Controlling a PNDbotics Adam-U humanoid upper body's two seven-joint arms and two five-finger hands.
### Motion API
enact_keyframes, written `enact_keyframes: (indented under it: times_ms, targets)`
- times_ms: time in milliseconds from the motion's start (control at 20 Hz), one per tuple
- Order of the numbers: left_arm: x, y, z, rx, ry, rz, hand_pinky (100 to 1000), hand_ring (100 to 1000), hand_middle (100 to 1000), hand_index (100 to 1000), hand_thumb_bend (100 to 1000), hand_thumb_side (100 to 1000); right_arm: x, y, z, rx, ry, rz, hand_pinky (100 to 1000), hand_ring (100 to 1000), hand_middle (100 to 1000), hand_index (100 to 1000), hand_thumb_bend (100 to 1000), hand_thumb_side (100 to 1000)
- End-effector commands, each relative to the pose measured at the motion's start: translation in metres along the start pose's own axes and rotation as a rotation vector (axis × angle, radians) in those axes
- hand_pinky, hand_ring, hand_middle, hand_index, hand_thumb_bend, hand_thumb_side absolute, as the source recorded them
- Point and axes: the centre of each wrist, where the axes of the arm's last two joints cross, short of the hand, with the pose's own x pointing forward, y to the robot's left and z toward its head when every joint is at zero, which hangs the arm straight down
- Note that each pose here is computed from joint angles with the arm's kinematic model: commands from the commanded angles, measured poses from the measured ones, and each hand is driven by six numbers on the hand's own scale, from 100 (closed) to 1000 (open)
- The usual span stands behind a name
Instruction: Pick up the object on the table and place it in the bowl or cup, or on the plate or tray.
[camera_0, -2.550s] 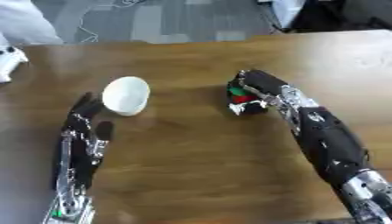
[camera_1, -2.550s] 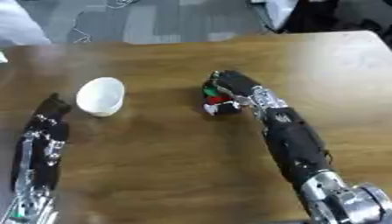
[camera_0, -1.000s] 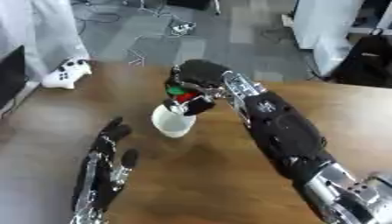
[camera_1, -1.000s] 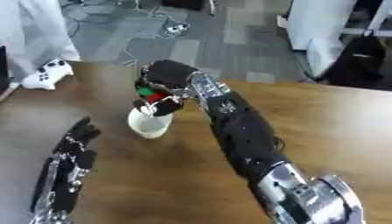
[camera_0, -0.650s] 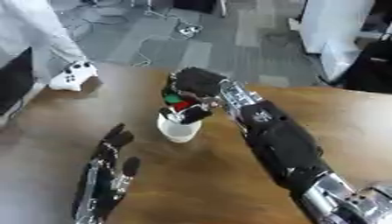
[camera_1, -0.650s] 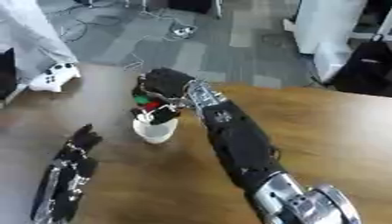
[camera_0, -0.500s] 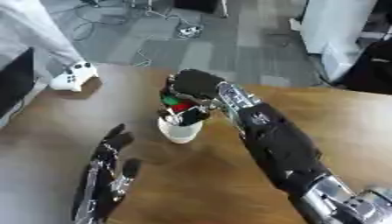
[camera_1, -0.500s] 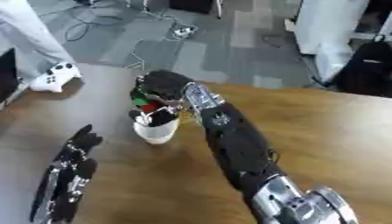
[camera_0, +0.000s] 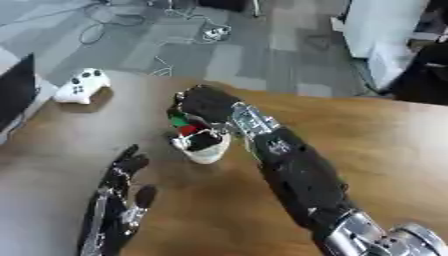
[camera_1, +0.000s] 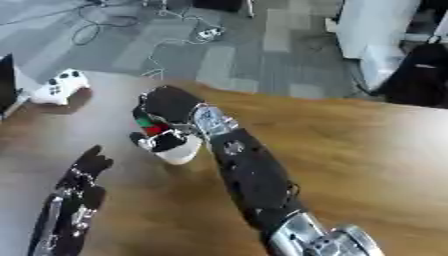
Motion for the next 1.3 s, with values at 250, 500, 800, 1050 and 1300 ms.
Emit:
enact_keyframes:
  times_ms: [250,500,800,1050,1300]
  targets:
    - [0.01,-0.007,-0.008,-0.019,-0.046,0.025,1000,838,906,794,691,660,-0.001,-0.018,-0.004,-0.031,0.044,0.038,402,174,181,548,265,519]
    - [0.009,-0.008,-0.008,-0.013,-0.049,0.026,1000,838,906,794,692,658,-0.002,-0.022,-0.005,-0.028,0.044,0.056,403,173,181,547,261,520]
    - [0.008,-0.009,-0.006,-0.007,-0.048,0.026,1000,838,906,794,693,657,-0.007,-0.024,-0.002,-0.028,0.065,0.071,415,212,184,545,267,521]
    - [0.008,-0.01,-0.006,-0.009,-0.049,0.028,1000,838,906,794,694,657,-0.009,-0.026,-0.001,-0.028,0.083,0.081,423,259,192,544,247,517]
    - [0.008,-0.011,-0.007,-0.013,-0.051,0.029,1000,838,906,794,694,657,-0.013,-0.031,0.001,-0.039,0.101,0.104,421,277,211,545,216,514]
